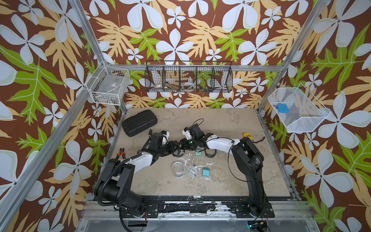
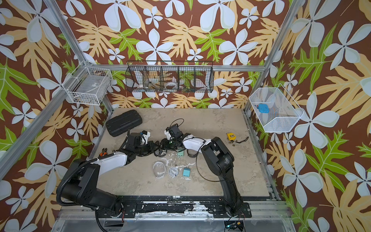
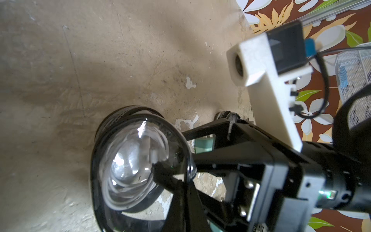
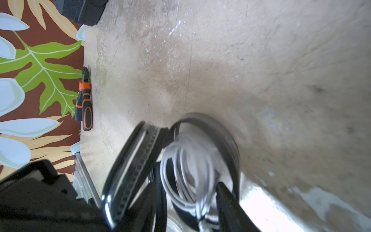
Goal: Pack away charging kits
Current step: Place the charging cable in the storage bag, then pick up the plug from the center of the board.
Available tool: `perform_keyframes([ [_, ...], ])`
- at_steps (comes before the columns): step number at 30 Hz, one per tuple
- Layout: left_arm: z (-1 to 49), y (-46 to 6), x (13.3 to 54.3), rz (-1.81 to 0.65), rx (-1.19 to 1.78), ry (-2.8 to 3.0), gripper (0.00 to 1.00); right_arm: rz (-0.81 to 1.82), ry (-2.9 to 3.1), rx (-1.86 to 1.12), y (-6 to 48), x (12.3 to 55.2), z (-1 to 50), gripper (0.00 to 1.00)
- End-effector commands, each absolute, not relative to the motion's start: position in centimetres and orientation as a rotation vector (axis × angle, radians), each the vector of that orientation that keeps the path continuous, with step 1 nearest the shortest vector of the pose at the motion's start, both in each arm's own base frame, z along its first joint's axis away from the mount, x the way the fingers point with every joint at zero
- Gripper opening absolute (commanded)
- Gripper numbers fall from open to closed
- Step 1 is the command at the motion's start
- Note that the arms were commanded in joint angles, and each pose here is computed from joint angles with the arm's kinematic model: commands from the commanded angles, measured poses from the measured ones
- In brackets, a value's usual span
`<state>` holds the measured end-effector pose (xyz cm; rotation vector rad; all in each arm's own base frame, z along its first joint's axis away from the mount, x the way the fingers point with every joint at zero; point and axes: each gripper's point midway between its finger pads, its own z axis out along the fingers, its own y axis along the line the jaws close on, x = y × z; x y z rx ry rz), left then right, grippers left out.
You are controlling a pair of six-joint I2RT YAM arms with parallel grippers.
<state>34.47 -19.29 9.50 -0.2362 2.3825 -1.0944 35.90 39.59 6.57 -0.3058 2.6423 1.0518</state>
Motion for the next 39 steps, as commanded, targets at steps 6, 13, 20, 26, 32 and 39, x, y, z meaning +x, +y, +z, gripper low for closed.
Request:
perform_keyframes([
  [6,9.1,-19.2,34.2,-1.062,-0.187,2.419,0.0,0.99,2.549,-0.43,37.8,35.8,9.4,0.59],
  [13,8.8,-18.8,34.4,-1.015,-0.193,2.435,0.0,0.759,2.539,-0.417,33.8,36.6,10.4,0.72],
  [20,9.0,-18.5,34.6,-1.001,-0.224,2.424,0.0,0.461,2.583,-0.363,28.6,35.6,8.6,0.81],
  [26,10.3,-18.5,34.5,-1.013,-0.232,2.39,0.0,0.466,2.637,-0.312,27.5,34.0,6.4,0.84],
  [32,11.9,-18.6,34.7,-1.027,-0.216,2.358,0.0,0.503,2.647,-0.324,28.2,34.2,5.9,0.82],
  [39,12.4,-18.6,34.6,-1.033,-0.211,2.349,0.0,0.499,2.682,-0.321,28.2,34.8,4.1,0.78],
])
